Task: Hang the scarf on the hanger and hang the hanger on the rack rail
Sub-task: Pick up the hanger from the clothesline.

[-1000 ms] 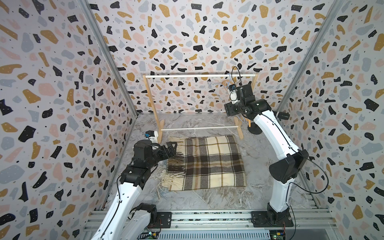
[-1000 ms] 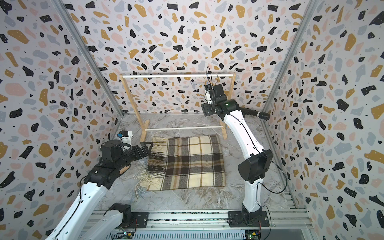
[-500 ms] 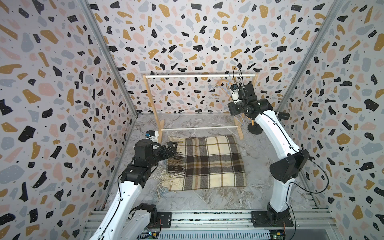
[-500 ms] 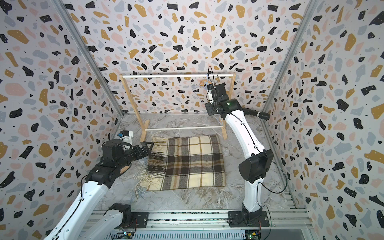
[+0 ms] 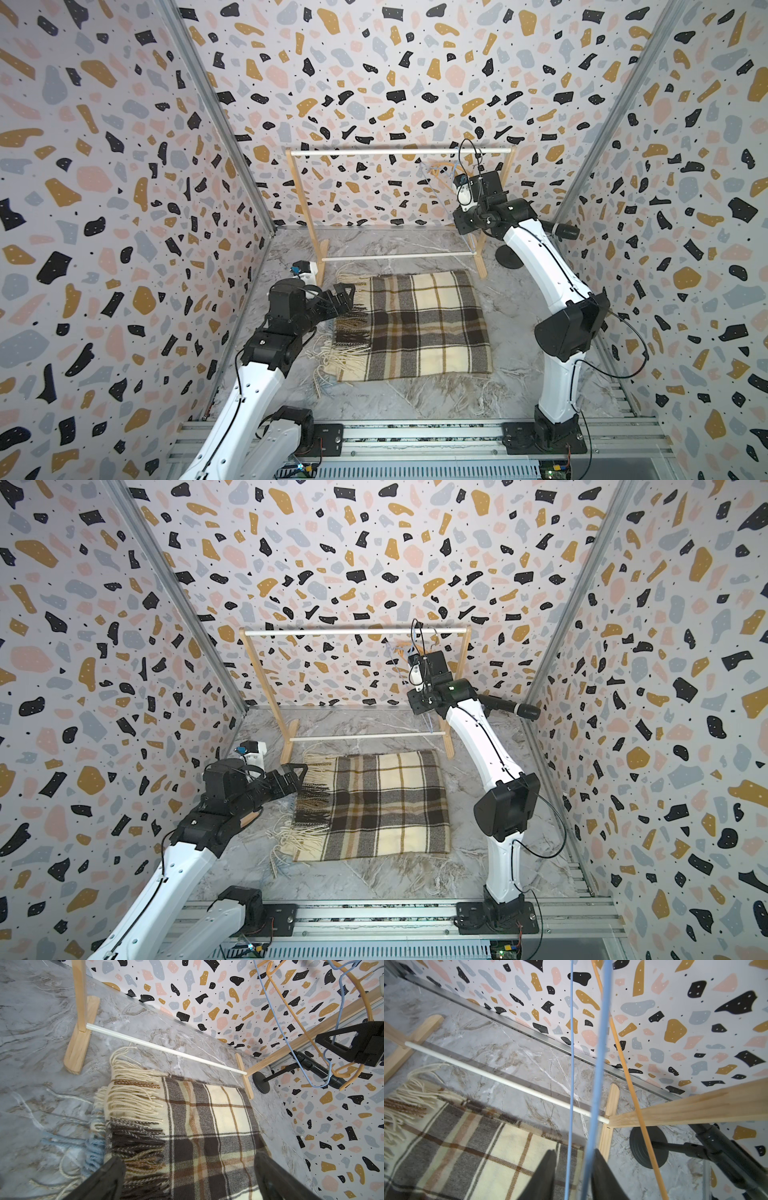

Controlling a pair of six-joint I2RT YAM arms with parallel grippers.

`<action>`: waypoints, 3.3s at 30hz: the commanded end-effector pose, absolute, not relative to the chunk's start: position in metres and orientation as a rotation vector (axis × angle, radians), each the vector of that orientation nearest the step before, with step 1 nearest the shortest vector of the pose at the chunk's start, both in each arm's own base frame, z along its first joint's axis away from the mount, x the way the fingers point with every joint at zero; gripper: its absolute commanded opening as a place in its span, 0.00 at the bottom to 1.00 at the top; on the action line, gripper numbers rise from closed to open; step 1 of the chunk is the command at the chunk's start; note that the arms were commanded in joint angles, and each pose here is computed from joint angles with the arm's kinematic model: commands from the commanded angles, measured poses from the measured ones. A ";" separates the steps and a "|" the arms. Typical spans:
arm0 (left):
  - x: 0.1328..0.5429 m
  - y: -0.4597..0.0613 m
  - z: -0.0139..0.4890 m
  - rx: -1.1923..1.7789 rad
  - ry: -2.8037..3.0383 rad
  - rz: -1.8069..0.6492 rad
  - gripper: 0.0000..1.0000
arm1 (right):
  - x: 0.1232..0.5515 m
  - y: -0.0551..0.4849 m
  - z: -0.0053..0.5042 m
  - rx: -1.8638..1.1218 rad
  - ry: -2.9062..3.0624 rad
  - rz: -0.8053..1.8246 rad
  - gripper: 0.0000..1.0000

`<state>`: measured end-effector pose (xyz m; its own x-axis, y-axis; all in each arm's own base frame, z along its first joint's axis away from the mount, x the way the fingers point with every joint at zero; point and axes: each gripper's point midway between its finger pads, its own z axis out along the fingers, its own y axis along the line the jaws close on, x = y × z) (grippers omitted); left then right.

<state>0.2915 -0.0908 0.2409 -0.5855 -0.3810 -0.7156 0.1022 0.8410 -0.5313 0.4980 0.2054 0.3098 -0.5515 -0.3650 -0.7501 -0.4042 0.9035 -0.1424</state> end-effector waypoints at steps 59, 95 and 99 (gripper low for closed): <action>0.335 -0.250 0.367 0.273 2.169 -0.905 0.89 | 0.297 0.228 0.166 -0.461 2.165 0.096 0.00; 0.342 -0.307 0.316 0.414 2.316 -0.925 0.00 | 0.271 0.265 0.170 -0.666 2.203 0.204 0.19; 0.335 -0.286 0.316 0.391 2.318 -0.908 0.00 | 0.245 0.289 0.175 -0.778 2.253 0.451 0.55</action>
